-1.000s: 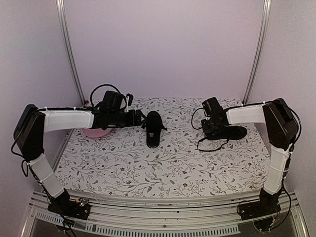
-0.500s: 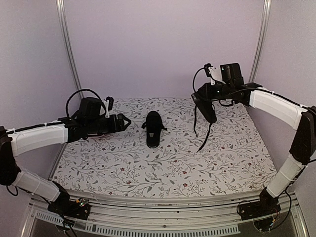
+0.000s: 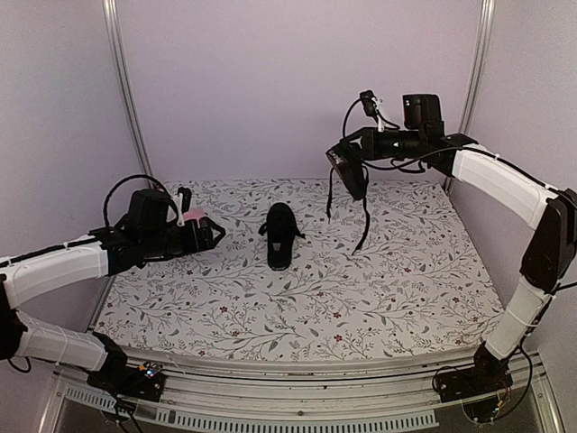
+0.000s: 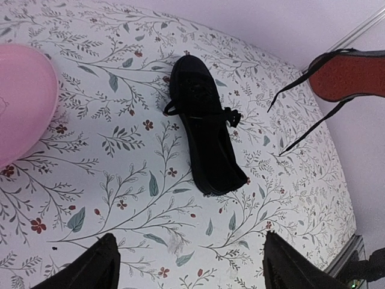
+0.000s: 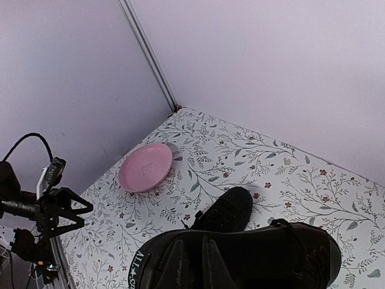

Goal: Tie the shoes
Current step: Place the shoe at the center of the board.

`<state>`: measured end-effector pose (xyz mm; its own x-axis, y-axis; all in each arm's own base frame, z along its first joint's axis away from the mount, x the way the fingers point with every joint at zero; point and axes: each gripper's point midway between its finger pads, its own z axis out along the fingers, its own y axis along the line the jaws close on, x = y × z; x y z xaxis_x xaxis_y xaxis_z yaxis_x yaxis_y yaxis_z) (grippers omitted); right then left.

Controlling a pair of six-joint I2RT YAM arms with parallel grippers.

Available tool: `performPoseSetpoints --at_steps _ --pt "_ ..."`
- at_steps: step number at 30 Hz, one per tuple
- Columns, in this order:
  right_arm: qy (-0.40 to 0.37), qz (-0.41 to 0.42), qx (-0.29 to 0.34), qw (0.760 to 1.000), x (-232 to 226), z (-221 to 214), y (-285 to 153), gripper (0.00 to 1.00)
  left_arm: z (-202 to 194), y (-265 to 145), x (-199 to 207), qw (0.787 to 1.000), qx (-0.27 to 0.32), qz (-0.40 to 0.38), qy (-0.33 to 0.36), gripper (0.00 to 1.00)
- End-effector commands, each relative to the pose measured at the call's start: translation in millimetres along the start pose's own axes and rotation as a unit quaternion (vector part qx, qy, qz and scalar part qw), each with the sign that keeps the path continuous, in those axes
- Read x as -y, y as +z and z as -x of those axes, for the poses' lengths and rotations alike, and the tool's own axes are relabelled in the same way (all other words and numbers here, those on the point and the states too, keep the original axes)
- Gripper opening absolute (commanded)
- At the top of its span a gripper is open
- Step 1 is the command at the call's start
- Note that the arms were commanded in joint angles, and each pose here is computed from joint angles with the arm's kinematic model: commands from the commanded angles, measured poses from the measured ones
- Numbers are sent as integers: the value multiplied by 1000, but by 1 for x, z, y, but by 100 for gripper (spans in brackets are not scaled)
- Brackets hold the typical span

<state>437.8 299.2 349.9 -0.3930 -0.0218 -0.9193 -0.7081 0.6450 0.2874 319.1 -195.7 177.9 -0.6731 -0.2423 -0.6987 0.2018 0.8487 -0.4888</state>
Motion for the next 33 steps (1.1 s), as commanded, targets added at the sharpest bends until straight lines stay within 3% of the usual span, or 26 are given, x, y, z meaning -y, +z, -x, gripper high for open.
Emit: performPoseSetpoints --at_steps 1,7,12,16,20,24,33 --pt "16 83 32 996 -32 27 -6 2 -4 -1 -14 1000 -4 19 -14 81" --pt "3 -55 41 998 34 24 -3 2 -5 4 -16 1000 -11 18 -17 81" --pt "-50 -164 69 983 85 46 -24 2 -5 4 -15 1000 -9 17 -18 81" --pt "-111 -199 112 967 86 82 -45 2 -6 2 -17 1000 -6 15 -23 81" --pt "-149 -169 134 965 64 92 -45 2 -10 1 -17 1000 -4 8 -30 81" --pt "-172 -93 97 976 25 39 -13 2 -16 1 -18 999 -5 2 -38 81" --pt "-136 45 -3 990 -83 -145 15 2 -26 -6 -20 999 -12 -3 -37 81"
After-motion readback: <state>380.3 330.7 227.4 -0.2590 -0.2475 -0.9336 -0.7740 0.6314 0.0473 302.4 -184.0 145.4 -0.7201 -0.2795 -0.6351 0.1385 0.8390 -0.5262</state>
